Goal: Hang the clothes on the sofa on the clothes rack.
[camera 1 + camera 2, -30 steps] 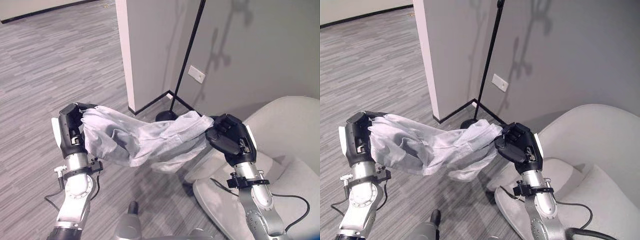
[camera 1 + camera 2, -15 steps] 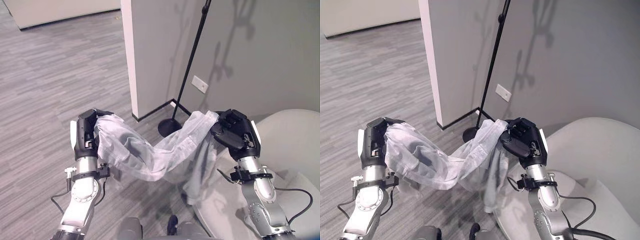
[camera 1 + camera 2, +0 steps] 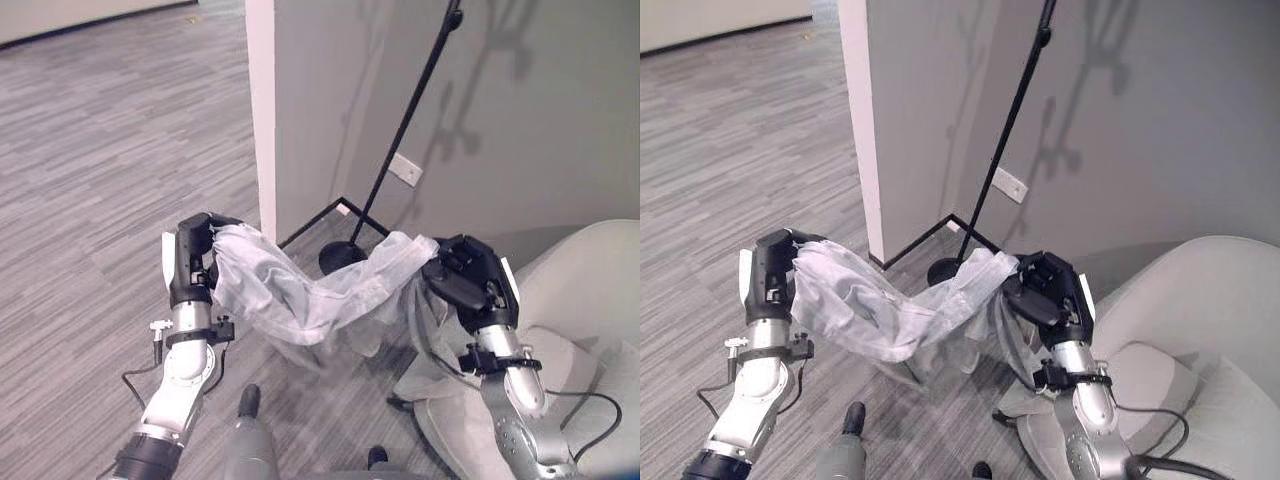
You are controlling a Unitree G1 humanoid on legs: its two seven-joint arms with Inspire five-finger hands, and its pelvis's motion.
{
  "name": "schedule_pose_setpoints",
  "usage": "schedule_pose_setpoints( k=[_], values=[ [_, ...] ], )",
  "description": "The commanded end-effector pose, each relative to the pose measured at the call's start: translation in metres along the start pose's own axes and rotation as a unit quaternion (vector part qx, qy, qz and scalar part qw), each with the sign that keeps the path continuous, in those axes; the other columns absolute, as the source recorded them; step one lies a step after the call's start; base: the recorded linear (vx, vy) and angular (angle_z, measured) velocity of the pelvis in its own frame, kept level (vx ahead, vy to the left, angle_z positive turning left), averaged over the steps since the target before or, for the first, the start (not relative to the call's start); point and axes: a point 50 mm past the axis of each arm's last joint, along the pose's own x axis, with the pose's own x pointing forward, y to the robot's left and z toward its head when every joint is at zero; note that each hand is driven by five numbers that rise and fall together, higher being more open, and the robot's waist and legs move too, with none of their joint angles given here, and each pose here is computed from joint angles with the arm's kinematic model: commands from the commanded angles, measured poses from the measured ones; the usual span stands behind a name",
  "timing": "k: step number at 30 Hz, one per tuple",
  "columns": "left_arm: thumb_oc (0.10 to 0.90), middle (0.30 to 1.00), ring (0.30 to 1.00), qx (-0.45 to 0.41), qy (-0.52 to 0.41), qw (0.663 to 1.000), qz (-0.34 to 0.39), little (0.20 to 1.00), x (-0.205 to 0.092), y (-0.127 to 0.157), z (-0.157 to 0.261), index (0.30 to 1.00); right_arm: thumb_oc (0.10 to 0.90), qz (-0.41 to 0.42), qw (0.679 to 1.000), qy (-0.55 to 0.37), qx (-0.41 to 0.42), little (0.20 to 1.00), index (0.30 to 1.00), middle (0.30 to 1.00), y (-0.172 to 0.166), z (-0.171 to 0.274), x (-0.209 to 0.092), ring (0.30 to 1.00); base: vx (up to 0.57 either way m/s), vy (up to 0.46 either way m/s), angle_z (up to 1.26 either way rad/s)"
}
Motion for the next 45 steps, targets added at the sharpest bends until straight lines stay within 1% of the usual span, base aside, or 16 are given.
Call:
schedule_pose_setpoints(
  k=[1,3,4,5,7,13,14,18,20,21,26,28,30,36,39,45],
  values=[
    [0.4,0.3,0.3,0.034,-0.184,0.981,0.054,0.3,0.012,0.021,0.056,0.3,0.4,-0.048,0.981,-0.159,-0.104,0.3,0.3,0.3,-0.014,0.057,0.02,0.3,0.13,0.296,-0.32],
    [0.4,0.3,0.3,0.075,-0.209,0.972,0.079,0.3,0.018,0.033,0.063,0.3,0.4,-0.091,0.96,-0.195,-0.182,0.3,0.3,0.3,-0.018,0.069,0.024,0.3,0.13,0.375,-0.4],
    [0.4,0.3,0.3,0.089,-0.227,0.965,0.093,0.3,0.021,0.038,0.069,0.3,0.4,-0.114,0.939,-0.22,-0.239,0.3,0.3,0.3,-0.018,0.078,0.025,0.3,0.12,0.292,-0.52],
    [0.4,0.3,0.3,0.089,-0.227,0.965,0.093,0.3,0.021,0.038,0.07,0.3,0.4,-0.114,0.939,-0.22,-0.239,0.3,0.3,0.3,-0.018,0.078,0.025,0.3,0.16,0.434,-0.65],
    [0.4,0.3,0.3,0.129,-0.283,0.941,0.136,0.3,0.03,0.045,0.089,0.3,0.4,-0.198,0.878,-0.314,-0.302,0.3,0.3,0.3,-0.018,0.112,0.032,0.3,0.23,0.507,-0.6],
    [0.4,0.3,0.3,0.122,-0.32,0.917,0.204,0.3,0.037,0.061,0.109,0.3,0.4,-0.271,0.827,-0.377,-0.318,0.3,0.3,0.3,-0.025,0.141,0.039,0.3,0.17,0.045,-0.91],
    [0.4,0.3,0.3,0.128,-0.328,0.909,0.222,0.3,0.043,0.065,0.112,0.3,0.4,-0.284,0.806,-0.395,-0.337,0.3,0.3,0.3,-0.026,0.151,0.044,0.3,0.2,-0.114,-0.66],
    [0.4,0.3,0.3,0.119,-0.362,0.886,0.264,0.3,0.052,0.071,0.127,0.3,0.4,-0.297,0.781,-0.419,-0.355,0.3,0.3,0.3,-0.025,0.162,0.051,0.3,0.34,-0.171,-0.3],
    [0.4,0.3,0.3,0.13,-0.372,0.879,0.269,0.3,0.054,0.073,0.131,0.3,0.4,-0.291,0.777,-0.422,-0.366,0.3,0.3,0.3,-0.024,0.163,0.053,0.3,0.28,-0.161,-0.07],
    [0.4,0.3,0.3,0.169,-0.371,0.865,0.294,0.3,0.058,0.084,0.13,0.3,0.4,-0.273,0.768,-0.425,-0.394,0.3,0.3,0.3,-0.022,0.165,0.057,0.3,0.28,-0.166,0.08],
    [0.4,0.3,0.3,0.216,-0.376,0.828,0.354,0.3,0.07,0.107,0.134,0.3,0.4,-0.211,0.765,-0.43,-0.43,0.3,0.3,0.3,-0.015,0.164,0.074,0.3,0.33,-0.28,0.24],
    [0.4,0.3,0.3,0.216,-0.377,0.828,0.355,0.3,0.07,0.108,0.134,0.3,0.4,-0.211,0.765,-0.431,-0.43,0.3,0.3,0.3,-0.015,0.164,0.075,0.3,0.13,-0.149,-0.18],
    [0.4,0.3,0.3,0.266,-0.386,0.802,0.37,0.3,0.075,0.127,0.144,0.3,0.4,-0.196,0.745,-0.43,-0.471,0.3,0.3,0.3,-0.022,0.172,0.084,0.3,0.35,-0.369,-0.01],
    [0.4,0.3,0.3,0.276,-0.369,0.802,0.38,0.3,0.08,0.133,0.142,0.3,0.4,-0.191,0.734,-0.434,-0.486,0.3,0.3,0.3,-0.021,0.183,0.094,0.3,0.18,-0.072,0.02],
    [0.4,0.3,0.3,0.272,-0.363,0.812,0.368,0.3,0.09,0.131,0.144,0.3,0.4,-0.213,0.72,-0.432,-0.5,0.3,0.3,0.3,-0.023,0.191,0.109,0.3,0.31,0.122,-0.02],
    [0.4,0.3,0.3,0.264,-0.349,0.839,0.325,0.3,0.118,0.116,0.151,0.3,0.4,-0.263,0.716,-0.4,-0.508,0.3,0.3,0.3,-0.02,0.209,0.149,0.3,0.32,0.12,-0.47]
  ],
)
